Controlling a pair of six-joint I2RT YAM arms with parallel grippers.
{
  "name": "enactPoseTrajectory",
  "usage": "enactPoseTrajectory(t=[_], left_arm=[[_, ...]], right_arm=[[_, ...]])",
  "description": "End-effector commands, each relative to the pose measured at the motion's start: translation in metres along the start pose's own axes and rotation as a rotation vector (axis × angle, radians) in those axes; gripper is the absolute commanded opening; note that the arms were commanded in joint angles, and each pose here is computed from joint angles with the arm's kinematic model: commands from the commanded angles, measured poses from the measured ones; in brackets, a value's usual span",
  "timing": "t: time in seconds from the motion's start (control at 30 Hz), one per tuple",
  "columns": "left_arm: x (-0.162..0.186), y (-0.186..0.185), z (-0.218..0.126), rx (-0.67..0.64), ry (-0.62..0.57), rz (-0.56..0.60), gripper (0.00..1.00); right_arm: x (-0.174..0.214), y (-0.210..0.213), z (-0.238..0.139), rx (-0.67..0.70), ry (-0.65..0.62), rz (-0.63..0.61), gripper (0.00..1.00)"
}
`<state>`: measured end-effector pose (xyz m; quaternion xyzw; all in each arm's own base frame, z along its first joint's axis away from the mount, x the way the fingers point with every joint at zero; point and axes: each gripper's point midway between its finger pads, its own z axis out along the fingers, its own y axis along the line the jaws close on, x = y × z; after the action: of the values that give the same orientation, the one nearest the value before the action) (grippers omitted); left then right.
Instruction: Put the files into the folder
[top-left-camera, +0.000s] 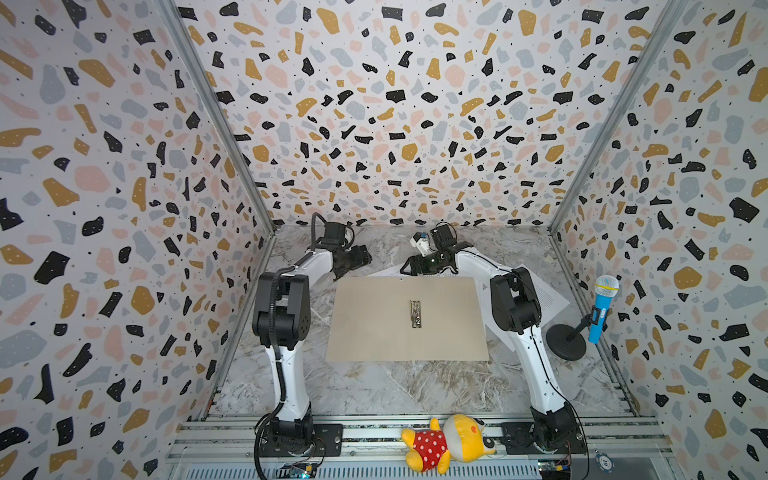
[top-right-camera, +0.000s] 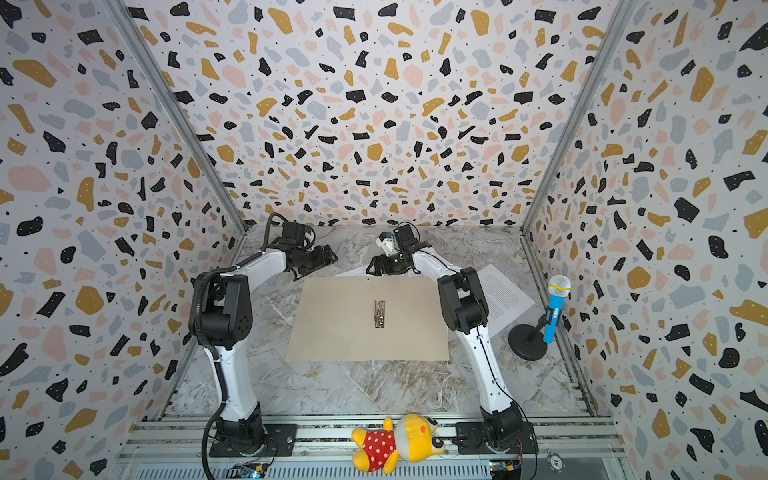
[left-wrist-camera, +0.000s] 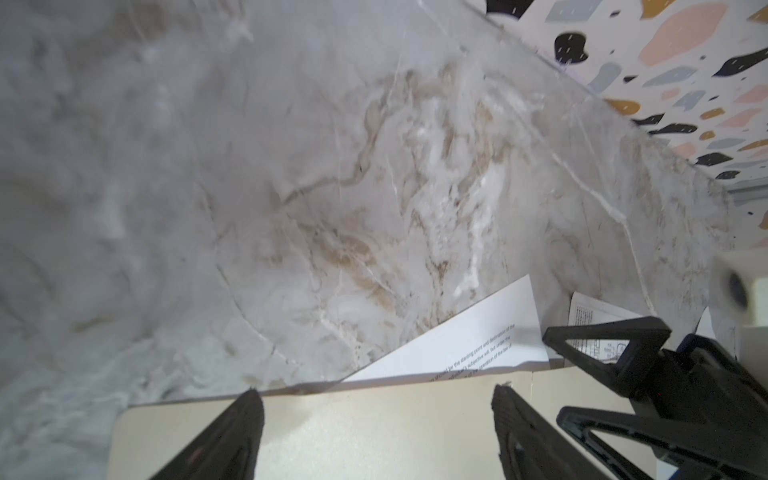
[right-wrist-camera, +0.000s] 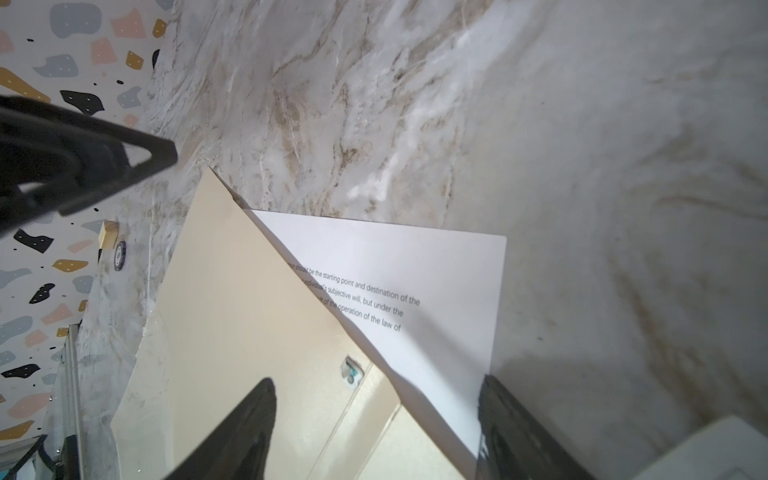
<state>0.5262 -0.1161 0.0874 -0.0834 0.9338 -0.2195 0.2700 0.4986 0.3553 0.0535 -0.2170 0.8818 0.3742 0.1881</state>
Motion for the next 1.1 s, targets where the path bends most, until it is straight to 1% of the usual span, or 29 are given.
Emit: enactPoseTrajectory(t=[0.0, 0.13, 0.27, 0.43, 0.5, 0.6, 0.8, 0.87, 1.0, 1.07], left_arm=[[-0.006, 0.010, 0.007, -0.027, 0.008, 0.051, 0.87], [0.000, 0.022, 0.017, -0.064, 0.053, 0.076, 0.86], [0.009, 0.028, 0.022, -0.073, 0.082, 0.102, 0.84], [0.017, 0.031, 0.025, -0.073, 0.103, 0.119, 0.82], [0.022, 0.031, 0.026, -0.062, 0.118, 0.118, 0.79], [0.033, 0.031, 0.026, -0.049, 0.144, 0.112, 0.77], [0.051, 0.035, 0.021, -0.045, 0.156, 0.098, 0.76], [0.056, 0.037, 0.019, -0.048, 0.165, 0.097, 0.76], [0.063, 0.039, 0.018, -0.050, 0.177, 0.094, 0.76], [0.065, 0.039, 0.018, -0.048, 0.182, 0.094, 0.76]], right_arm=[[0.011, 0.010, -0.012, 0.001, 0.050, 0.019, 0.77], [0.011, 0.008, -0.012, 0.011, 0.051, 0.012, 0.77], [0.007, 0.006, -0.012, 0.027, 0.034, 0.011, 0.77], [0.002, -0.014, -0.011, 0.136, 0.017, 0.055, 0.74], [0.000, -0.017, -0.011, 0.151, 0.011, 0.058, 0.72], [-0.002, -0.016, -0.010, 0.136, 0.004, 0.066, 0.66], [-0.008, -0.006, -0.009, 0.117, -0.025, 0.061, 0.54], [-0.010, -0.009, -0.008, 0.143, -0.027, 0.054, 0.52], [-0.007, -0.022, -0.002, 0.231, -0.004, 0.054, 0.45], [-0.004, -0.027, 0.002, 0.281, 0.021, 0.024, 0.42]])
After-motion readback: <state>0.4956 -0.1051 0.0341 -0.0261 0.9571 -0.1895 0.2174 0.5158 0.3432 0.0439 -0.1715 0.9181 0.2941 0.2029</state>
